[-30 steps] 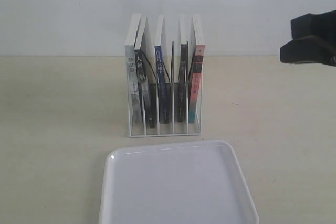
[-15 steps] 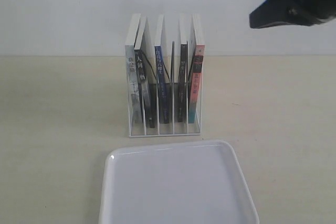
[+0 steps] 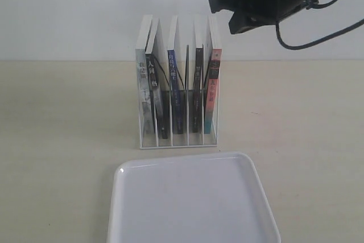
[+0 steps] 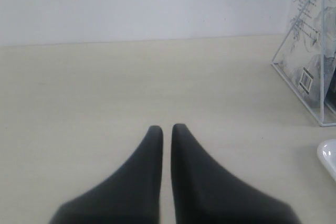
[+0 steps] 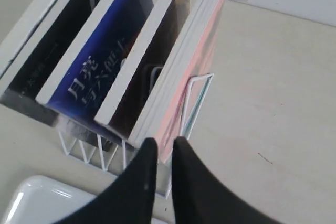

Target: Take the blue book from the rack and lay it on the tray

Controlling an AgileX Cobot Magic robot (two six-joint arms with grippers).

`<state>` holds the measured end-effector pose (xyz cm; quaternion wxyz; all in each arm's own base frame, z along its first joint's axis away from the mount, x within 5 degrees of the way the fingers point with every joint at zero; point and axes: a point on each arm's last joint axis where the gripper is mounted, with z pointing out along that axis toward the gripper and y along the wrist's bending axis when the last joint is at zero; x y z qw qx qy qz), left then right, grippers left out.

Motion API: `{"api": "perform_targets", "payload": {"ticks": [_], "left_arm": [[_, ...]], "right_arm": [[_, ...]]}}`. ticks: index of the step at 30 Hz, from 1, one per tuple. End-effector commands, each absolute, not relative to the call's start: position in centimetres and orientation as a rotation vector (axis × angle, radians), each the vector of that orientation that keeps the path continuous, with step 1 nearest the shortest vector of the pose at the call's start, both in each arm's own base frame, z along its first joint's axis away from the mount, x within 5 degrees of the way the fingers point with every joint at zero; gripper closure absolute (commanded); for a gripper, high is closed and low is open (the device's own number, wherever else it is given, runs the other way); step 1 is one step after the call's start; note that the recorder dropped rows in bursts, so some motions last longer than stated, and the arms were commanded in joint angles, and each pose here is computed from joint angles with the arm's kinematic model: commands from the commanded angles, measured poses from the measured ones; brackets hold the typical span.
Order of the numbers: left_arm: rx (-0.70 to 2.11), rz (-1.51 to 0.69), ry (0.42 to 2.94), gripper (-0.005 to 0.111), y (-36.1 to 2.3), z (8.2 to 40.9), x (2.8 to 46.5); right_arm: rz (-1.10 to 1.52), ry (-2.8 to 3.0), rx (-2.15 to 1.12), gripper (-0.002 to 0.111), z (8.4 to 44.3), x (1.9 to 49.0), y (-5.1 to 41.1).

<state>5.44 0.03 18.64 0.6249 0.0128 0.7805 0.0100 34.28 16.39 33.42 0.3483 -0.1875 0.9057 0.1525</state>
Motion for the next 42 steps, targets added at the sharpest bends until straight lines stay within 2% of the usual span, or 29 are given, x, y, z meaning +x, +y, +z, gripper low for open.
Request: {"api": "perform_targets", "payload": {"ticks": [1, 3, 31, 34, 39, 42], "left_arm": [[0.029, 0.018, 1.787, 0.102, 0.0, 18.6, 5.4], [0.029, 0.018, 1.787, 0.102, 0.0, 18.6, 5.4], [0.029, 0.018, 1.787, 0.102, 0.0, 18.6, 5.4], [0.029, 0.018, 1.787, 0.102, 0.0, 18.6, 5.4], [0.029, 0.018, 1.787, 0.102, 0.0, 18.6, 5.4], [0.029, 0.018, 1.787, 0.102, 0.0, 18.6, 5.4]], "right_arm": [[0.366, 2.328, -0.484, 0.063, 33.7, 35.2, 16.8], [0.377, 2.326, -0.452, 0.055, 33.5, 35.6, 16.9], [0.481, 2.370, -0.332, 0.055, 28.9, 38.4, 18.6], [0.481, 2.379, -0.330, 0.062, 28.6, 38.4, 18.6], [0.478, 2.396, -0.333, 0.087, 28.1, 38.6, 18.7], [0.476, 2.403, -0.337, 0.094, 27.9, 38.6, 18.7]]}}
